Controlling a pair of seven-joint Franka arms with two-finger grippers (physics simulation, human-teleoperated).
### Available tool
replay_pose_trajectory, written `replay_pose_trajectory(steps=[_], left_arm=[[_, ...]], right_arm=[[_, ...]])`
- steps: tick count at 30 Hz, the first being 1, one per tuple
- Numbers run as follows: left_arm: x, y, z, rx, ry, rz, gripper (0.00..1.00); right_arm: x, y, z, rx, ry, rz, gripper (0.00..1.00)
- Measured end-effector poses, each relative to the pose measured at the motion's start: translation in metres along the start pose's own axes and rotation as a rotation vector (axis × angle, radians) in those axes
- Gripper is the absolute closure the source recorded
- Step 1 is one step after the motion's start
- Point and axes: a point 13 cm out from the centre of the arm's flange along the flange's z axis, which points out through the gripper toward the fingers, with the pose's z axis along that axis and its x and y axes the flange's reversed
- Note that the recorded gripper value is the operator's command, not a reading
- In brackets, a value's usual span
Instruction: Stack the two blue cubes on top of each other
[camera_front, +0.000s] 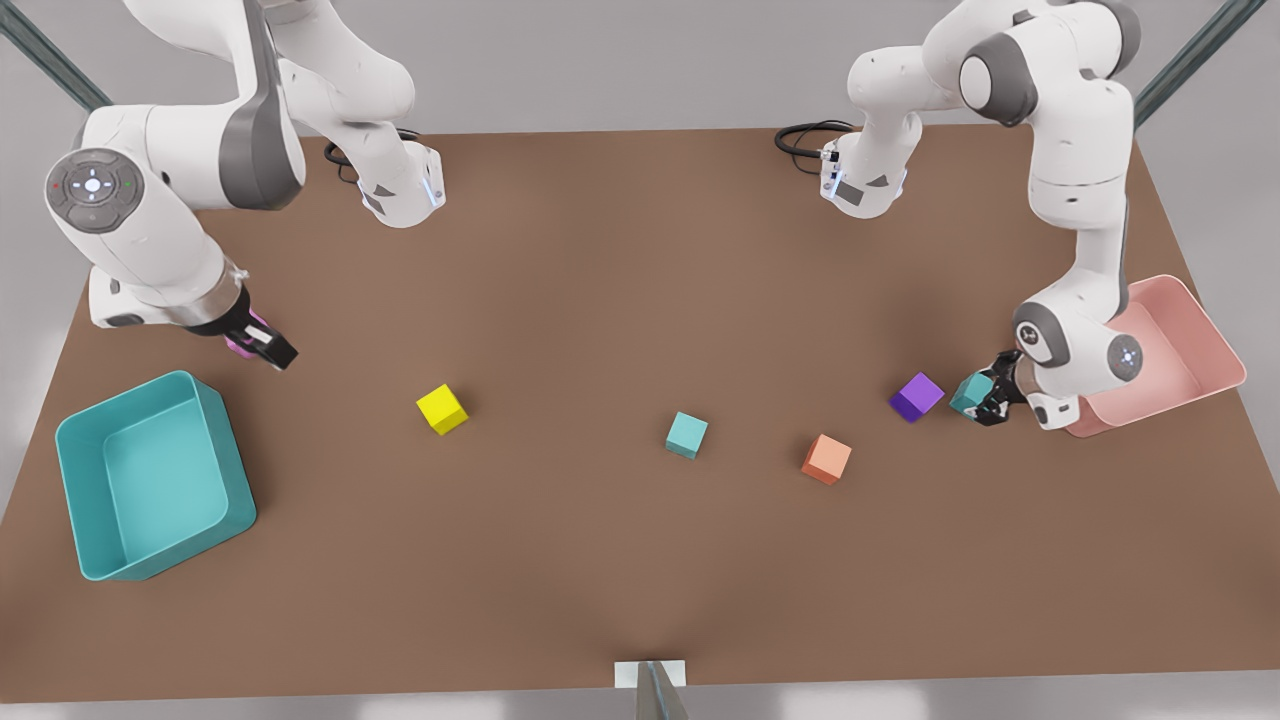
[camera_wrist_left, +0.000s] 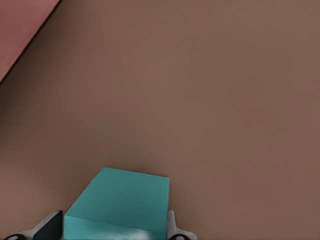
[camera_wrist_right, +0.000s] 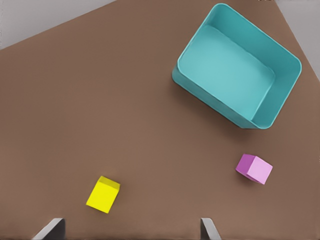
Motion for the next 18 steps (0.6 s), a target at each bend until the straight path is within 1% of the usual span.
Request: replay_pose_trajectory(steps=[1,2,3,6,8,9,11,12,13,14,15,16,17,18], left_arm=[[0.0,0.0,0.001,-0.002,-0.001,-0.002,0.49],[0.0,-0.001,0.001,-0.004,-0.003,-0.003,0.63],[0.001,-0.001,0.0,-0.002,-0.004,-0.009,0.67],[0.001,-0.008,-0.011,0.024,-0.011,-0.035,0.67],[-0.001,-0.019,-0.038,0.065,-0.036,-0.038,0.67],[-0.002,-0.032,-0.064,0.103,-0.06,-0.03,0.67],[-0.019,-0.072,-0.149,0.197,-0.126,-0.01,0.67],[-0.012,-0.094,-0.192,0.226,-0.153,0.028,0.66],[0.014,-0.128,-0.23,0.238,-0.174,0.104,0.65],[0.06,-0.167,-0.258,0.243,-0.179,0.2,0.62],[0.123,-0.21,-0.274,0.237,-0.174,0.317,0.62],[0.2,-0.248,-0.268,0.201,-0.163,0.447,0.62],[0.282,-0.275,-0.243,0.143,-0.145,0.574,0.62],[0.352,-0.298,-0.21,0.087,-0.132,0.678,0.62]], right_arm=[[0.0,0.0,0.002,0.002,0.009,-0.035,0.0],[0.0,-0.002,0.003,0.002,0.014,-0.067,0.0],[0.0,-0.003,0.003,0.002,0.018,-0.097,0.0],[0.001,-0.005,0.005,0.004,0.031,-0.181,0.0],[0.002,-0.006,0.006,0.005,0.035,-0.232,0.0],[0.003,-0.006,0.005,0.005,0.035,-0.255,0.0],[0.004,-0.006,0.004,0.004,0.036,-0.3,0.0],[0.004,-0.006,0.003,0.004,0.036,-0.32,0.0],[0.005,-0.005,0.003,0.004,0.036,-0.339,0.0],[0.005,-0.005,0.005,0.005,0.041,-0.358,0.0],[0.005,-0.003,0.01,0.007,0.049,-0.376,0.0],[0.004,-0.002,0.013,0.009,0.057,-0.392,0.0],[0.003,-0.002,0.015,0.008,0.06,-0.406,0.0],[0.001,-0.002,0.013,0.005,0.057,-0.417,0.0]])
